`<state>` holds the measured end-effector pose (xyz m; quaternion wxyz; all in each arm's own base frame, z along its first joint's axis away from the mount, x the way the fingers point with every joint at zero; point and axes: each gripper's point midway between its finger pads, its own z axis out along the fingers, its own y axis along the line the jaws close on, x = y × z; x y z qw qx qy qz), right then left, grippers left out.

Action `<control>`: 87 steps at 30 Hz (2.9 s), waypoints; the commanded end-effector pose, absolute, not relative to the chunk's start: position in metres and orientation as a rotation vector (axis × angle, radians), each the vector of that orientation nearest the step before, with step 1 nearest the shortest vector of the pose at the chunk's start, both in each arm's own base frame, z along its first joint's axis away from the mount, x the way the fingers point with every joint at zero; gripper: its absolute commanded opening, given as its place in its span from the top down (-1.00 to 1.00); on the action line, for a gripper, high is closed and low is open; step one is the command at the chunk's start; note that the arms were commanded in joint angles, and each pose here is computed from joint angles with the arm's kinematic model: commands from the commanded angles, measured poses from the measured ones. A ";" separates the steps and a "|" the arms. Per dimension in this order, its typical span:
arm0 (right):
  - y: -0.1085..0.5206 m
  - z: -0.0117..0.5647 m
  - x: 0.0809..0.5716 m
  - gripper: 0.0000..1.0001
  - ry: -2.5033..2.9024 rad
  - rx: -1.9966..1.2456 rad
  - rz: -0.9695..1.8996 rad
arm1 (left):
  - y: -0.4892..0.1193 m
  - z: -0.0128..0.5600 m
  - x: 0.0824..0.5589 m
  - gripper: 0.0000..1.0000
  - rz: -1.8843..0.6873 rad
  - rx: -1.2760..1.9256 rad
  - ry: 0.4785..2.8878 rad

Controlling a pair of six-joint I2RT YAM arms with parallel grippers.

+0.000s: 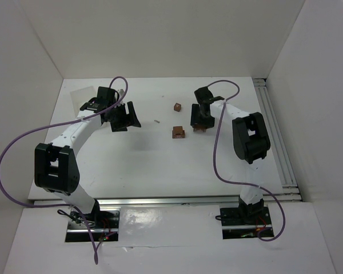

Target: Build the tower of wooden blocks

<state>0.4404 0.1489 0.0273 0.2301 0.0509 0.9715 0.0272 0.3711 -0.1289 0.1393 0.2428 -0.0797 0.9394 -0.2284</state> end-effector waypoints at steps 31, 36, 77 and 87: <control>0.112 0.046 0.426 -0.04 2.601 0.290 0.111 | -0.131 0.152 0.376 -0.65 -0.653 -0.173 2.520; 0.119 0.043 0.429 -0.17 2.602 0.265 0.075 | -0.131 0.156 0.375 -0.65 -0.655 -0.170 2.511; 0.269 0.086 0.410 -0.68 2.520 -0.128 0.193 | -0.133 0.152 0.373 -0.65 -0.649 -0.177 2.523; 0.271 0.088 0.412 -0.13 2.509 -0.116 0.168 | -0.134 0.155 0.375 -0.65 -0.650 -0.174 2.514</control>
